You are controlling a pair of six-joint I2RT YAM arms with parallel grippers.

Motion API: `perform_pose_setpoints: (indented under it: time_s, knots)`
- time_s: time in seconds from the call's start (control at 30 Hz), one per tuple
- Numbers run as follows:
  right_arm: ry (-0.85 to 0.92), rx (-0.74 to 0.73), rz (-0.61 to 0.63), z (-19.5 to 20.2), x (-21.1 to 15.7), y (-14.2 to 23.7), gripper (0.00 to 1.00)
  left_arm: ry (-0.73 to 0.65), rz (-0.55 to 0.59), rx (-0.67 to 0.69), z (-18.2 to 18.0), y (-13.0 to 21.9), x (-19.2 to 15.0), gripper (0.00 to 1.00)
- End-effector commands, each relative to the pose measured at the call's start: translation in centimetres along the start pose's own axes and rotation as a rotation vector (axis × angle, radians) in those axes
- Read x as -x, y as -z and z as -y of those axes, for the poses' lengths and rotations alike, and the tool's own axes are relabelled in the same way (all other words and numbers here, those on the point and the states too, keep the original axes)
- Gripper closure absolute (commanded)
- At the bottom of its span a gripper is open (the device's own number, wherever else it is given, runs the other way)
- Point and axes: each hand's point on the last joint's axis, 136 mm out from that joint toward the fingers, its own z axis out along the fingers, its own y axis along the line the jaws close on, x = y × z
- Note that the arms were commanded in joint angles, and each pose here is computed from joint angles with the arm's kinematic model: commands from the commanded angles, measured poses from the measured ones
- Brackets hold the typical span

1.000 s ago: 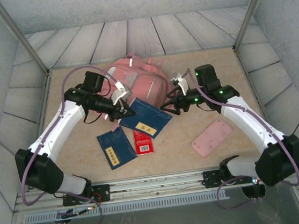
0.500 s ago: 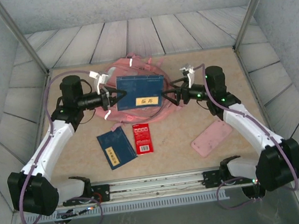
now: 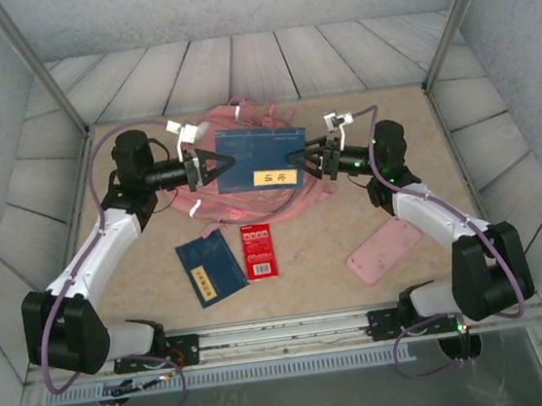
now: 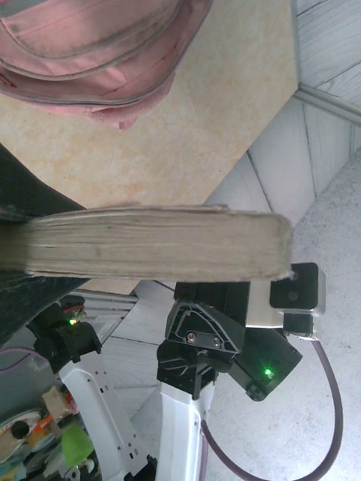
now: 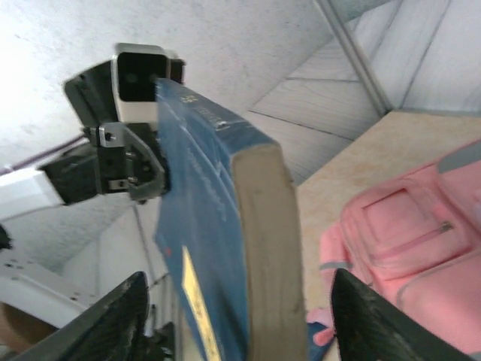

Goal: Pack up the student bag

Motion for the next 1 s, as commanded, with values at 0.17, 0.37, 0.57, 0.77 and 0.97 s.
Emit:
perform_pose_setpoints:
  time_s: [0.17, 0.37, 0.57, 0.77, 0.97]
  knots:
    - [0.018, 0.116, 0.002, -2.3, 0.6, -0.1, 0.68, -0.082, 0.015, -0.06, 1.3, -0.2, 2.3, 1.0]
    - [0.02, 0.1, 0.013, -2.4, 0.5, 0.3, 0.91, -0.071, 0.008, -0.055, 0.1, -0.7, 2.8, 0.99]
    - [-0.005, -0.101, 0.054, 0.5, 1.3, 1.9, 1.0, -0.097, -0.012, 0.187, -4.4, -0.6, 1.5, 0.68]
    - [0.027, -0.532, 0.041, 4.6, 2.5, 6.7, 1.0, -0.149, -0.07, 0.46, -8.5, -0.4, -0.2, 0.58]
    - [0.083, -1.056, 0.031, 6.6, 3.7, 14.6, 1.0, -0.219, -0.192, 0.615, -10.6, -4.1, -2.4, 0.6]
